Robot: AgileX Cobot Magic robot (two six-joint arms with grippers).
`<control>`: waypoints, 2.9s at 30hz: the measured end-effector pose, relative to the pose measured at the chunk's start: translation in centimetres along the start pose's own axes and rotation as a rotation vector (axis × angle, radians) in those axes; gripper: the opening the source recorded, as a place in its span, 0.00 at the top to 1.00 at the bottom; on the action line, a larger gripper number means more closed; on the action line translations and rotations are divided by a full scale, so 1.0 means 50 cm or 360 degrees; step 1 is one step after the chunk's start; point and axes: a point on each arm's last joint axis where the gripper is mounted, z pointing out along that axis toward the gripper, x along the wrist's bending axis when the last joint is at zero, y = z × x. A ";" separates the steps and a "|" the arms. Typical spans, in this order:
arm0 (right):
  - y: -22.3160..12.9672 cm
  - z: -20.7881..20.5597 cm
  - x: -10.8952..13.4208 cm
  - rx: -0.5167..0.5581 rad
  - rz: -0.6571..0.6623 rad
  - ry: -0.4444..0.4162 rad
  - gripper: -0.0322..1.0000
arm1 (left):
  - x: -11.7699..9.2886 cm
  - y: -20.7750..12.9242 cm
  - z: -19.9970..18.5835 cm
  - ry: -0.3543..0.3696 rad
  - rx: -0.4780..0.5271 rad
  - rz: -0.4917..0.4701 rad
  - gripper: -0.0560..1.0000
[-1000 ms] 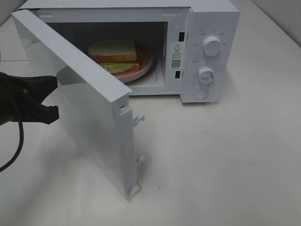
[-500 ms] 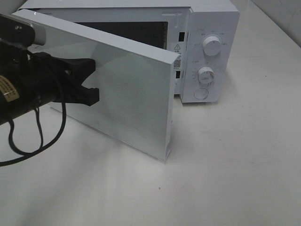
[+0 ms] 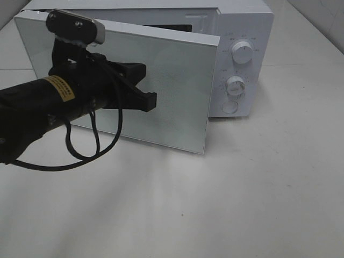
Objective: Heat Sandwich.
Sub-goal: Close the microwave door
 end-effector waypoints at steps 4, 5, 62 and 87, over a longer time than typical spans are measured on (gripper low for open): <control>0.000 0.000 0.000 0.0000 0.0000 0.0000 0.23 | -0.011 0.002 0.018 -0.0007 0.0020 0.0022 0.95; 0.000 0.000 0.000 0.0000 0.0000 0.0000 0.23 | -0.011 0.005 0.022 -0.0005 0.0011 0.0023 0.95; 0.000 0.000 0.000 0.0000 0.0000 0.0000 0.23 | -0.010 0.048 0.235 0.0024 0.0008 0.0036 0.95; 0.000 0.000 0.000 0.0000 0.0000 0.0000 0.23 | -0.014 0.049 0.241 0.0009 0.0059 0.0047 0.95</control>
